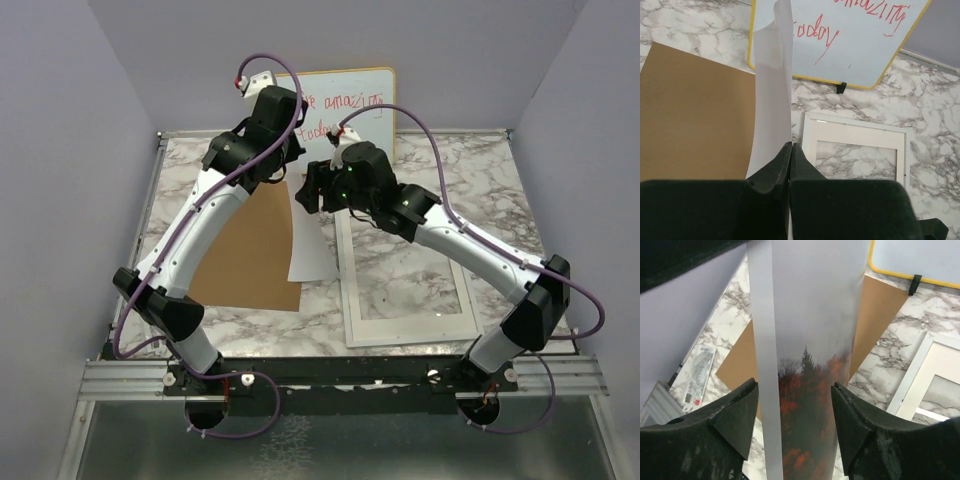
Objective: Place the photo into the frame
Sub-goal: Place the photo in the photo frame.
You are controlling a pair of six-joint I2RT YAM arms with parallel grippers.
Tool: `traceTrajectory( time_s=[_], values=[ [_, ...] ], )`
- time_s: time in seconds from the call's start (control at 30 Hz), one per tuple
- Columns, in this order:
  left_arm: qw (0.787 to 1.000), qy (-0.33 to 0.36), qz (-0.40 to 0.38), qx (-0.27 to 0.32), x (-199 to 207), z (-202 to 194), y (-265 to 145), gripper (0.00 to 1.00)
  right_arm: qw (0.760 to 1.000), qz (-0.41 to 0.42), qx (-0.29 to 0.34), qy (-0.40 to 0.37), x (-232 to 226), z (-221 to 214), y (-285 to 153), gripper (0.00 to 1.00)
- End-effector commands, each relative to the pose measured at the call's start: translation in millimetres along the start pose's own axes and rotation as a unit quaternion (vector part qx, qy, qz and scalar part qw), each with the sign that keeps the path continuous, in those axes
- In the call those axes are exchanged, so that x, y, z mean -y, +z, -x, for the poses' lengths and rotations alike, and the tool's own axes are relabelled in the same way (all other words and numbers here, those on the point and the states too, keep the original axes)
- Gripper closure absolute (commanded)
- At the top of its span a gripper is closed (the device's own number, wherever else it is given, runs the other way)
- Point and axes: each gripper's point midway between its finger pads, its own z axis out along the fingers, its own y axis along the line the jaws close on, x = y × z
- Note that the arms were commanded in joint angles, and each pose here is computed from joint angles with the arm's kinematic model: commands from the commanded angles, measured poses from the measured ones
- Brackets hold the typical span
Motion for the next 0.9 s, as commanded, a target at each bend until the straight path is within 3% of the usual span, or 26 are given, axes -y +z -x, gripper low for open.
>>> traceTrajectory(
  time_s=[0.0, 0.13, 0.3, 0.33, 0.43, 0.57, 0.73, 0.87],
  values=[
    [1.000, -0.007, 0.014, 0.008, -7, 0, -2, 1.00, 0.997, -0.063, 0.007, -0.034, 10, 6, 13, 0.39],
    [1.000, -0.009, 0.015, 0.006, -8, -2, -3, 1.00, 0.994, -0.103, -0.007, -0.039, 18, 3, 23, 0.58],
    [1.000, -0.014, 0.008, 0.004, -6, -3, -4, 0.99, 0.992, -0.123, -0.017, -0.033, 24, -3, 24, 0.95],
    [1.000, -0.015, 0.005, 0.002, -5, -4, -3, 0.92, 0.991, -0.126, -0.017, -0.032, 26, -4, 23, 0.99],
    [1.000, -0.020, -0.008, -0.001, -3, -5, -4, 0.54, 0.991, -0.125, -0.017, -0.031, 28, -7, 17, 0.99],
    [0.999, -0.029, -0.021, -0.004, -4, -3, -7, 0.21, 0.993, -0.109, -0.027, -0.026, 36, -17, 6, 0.99],
    [0.997, -0.025, -0.072, -0.006, 5, -1, -12, 0.05, 0.991, -0.096, -0.084, 0.040, 82, -44, -12, 0.99],
    [0.996, -0.012, -0.089, -0.026, 7, -15, -7, 0.01, 0.979, -0.131, -0.138, 0.069, 132, -73, -30, 0.99]
  ],
)
